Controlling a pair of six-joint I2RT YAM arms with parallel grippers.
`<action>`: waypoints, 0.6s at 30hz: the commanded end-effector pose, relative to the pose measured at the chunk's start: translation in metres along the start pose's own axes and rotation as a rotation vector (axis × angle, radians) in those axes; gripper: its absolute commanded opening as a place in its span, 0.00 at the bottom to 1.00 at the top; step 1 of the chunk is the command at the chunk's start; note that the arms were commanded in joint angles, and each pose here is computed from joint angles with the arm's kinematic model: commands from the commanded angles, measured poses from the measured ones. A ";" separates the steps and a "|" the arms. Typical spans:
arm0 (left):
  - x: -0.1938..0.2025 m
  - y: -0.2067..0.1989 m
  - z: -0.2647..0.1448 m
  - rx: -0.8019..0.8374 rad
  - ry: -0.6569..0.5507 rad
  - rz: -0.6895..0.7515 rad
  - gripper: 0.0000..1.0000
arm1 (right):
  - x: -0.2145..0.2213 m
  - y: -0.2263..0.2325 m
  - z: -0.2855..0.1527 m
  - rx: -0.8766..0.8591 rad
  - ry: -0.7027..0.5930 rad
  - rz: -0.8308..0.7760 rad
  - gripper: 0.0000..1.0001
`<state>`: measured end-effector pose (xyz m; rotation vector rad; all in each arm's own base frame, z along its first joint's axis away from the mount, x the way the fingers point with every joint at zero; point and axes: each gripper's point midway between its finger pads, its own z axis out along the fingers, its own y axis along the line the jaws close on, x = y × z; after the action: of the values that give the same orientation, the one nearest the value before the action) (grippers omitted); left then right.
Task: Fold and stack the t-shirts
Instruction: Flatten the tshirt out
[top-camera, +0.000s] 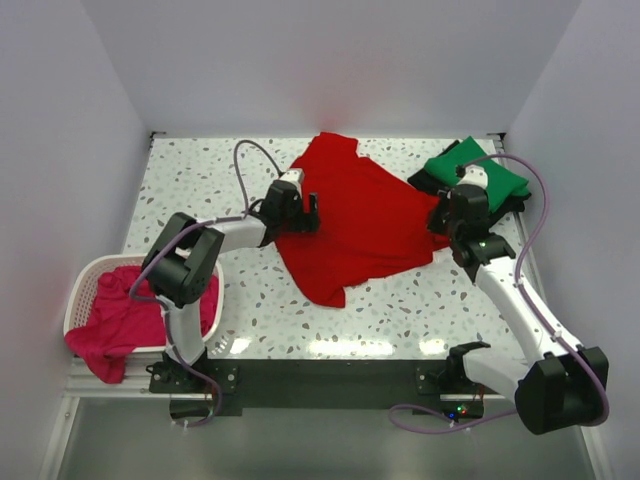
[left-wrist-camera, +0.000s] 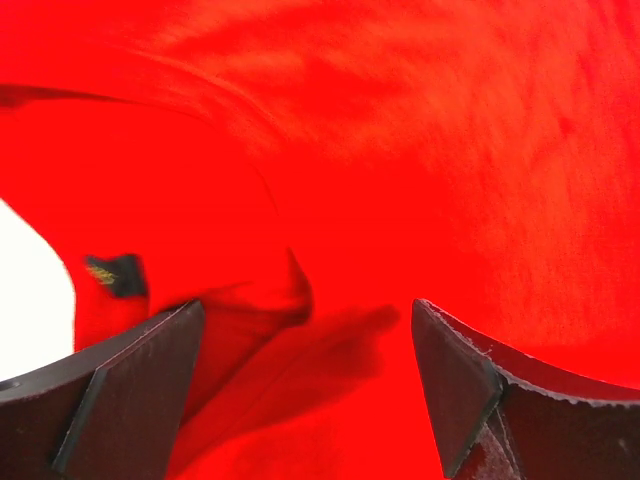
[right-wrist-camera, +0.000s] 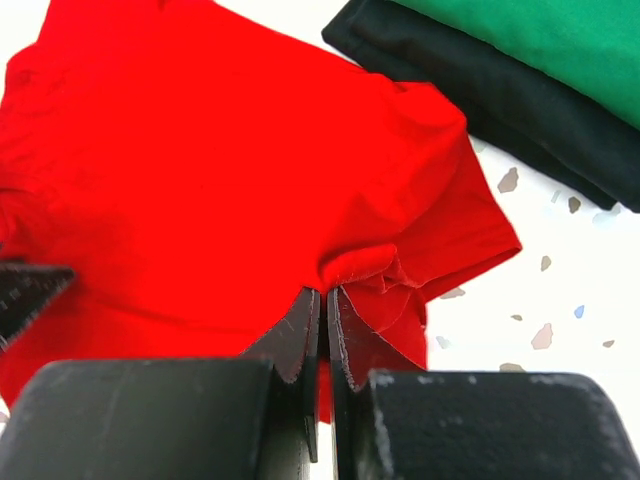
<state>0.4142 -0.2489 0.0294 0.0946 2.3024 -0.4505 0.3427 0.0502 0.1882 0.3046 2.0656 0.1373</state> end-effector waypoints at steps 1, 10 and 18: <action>0.000 0.038 0.014 -0.055 0.034 -0.074 0.90 | -0.008 0.008 0.005 -0.032 -0.033 0.023 0.00; -0.069 0.083 0.045 -0.104 -0.027 -0.119 0.90 | 0.002 0.019 0.022 -0.074 0.020 0.017 0.00; -0.136 0.114 0.045 -0.203 -0.106 -0.118 0.90 | 0.012 0.023 0.035 -0.081 0.068 0.006 0.00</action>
<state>0.5549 -0.1644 0.0383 -0.1658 2.2644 -0.3536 0.3569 0.0670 0.1442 0.2676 2.1892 0.1839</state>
